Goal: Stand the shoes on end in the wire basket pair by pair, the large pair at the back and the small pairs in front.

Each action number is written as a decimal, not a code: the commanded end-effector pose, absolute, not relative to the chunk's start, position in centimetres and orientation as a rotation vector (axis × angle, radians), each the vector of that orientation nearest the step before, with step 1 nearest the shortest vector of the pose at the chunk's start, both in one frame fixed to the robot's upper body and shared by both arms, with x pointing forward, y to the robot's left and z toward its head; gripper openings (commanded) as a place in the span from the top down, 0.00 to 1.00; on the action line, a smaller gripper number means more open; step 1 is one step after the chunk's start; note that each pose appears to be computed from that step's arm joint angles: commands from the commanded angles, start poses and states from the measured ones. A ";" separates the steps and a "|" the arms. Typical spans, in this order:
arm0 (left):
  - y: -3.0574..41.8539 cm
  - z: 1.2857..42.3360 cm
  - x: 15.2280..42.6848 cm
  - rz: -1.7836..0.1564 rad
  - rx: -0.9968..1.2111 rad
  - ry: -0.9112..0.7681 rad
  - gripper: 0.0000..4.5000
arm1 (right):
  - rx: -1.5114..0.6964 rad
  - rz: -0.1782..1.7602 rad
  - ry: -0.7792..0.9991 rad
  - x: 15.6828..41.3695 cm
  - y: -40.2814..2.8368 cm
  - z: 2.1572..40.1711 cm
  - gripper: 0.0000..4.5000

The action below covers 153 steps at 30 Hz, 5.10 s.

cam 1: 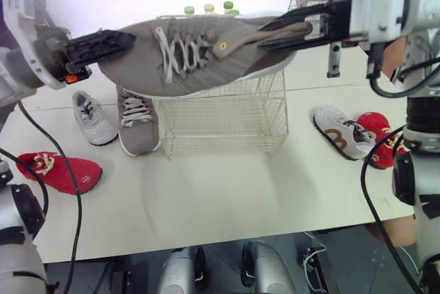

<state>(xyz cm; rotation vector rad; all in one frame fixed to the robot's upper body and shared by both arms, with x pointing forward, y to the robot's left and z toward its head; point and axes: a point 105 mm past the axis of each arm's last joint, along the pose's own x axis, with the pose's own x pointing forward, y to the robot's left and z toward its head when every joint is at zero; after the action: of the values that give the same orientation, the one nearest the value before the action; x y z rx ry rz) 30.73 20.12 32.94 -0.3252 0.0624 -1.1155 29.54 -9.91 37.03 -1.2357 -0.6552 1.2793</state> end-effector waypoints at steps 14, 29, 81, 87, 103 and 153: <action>18.9 31.2 30.5 -1.188 -0.213 0.133 0.51 | -1.307 1.273 -0.778 27.8 -9.3 39.0 0.95; 18.7 32.0 30.6 -1.198 -0.335 0.074 0.83 | -1.179 1.178 -0.604 29.6 -12.2 40.6 0.20; 12.7 29.4 30.2 -1.157 -0.787 -0.054 0.83 | 0.329 1.298 -0.298 30.8 -7.9 37.3 0.01; 12.3 29.2 30.0 -1.166 -0.784 -0.041 0.83 | 0.337 1.300 -0.305 31.2 -7.5 37.5 0.01; 12.9 29.1 30.0 -1.122 -0.772 -0.049 0.83 | 0.357 1.279 -0.338 31.2 -9.0 38.5 0.57; 16.4 29.4 26.6 -1.010 -0.423 -0.205 0.02 | -0.879 1.195 -0.136 38.2 -10.3 40.2 0.57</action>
<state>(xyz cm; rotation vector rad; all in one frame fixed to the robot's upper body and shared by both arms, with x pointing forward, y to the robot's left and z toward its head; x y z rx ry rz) 27.26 16.66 28.48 -0.4445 -0.1565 -0.9976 38.21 -9.95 40.58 -0.9090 -0.1646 1.1800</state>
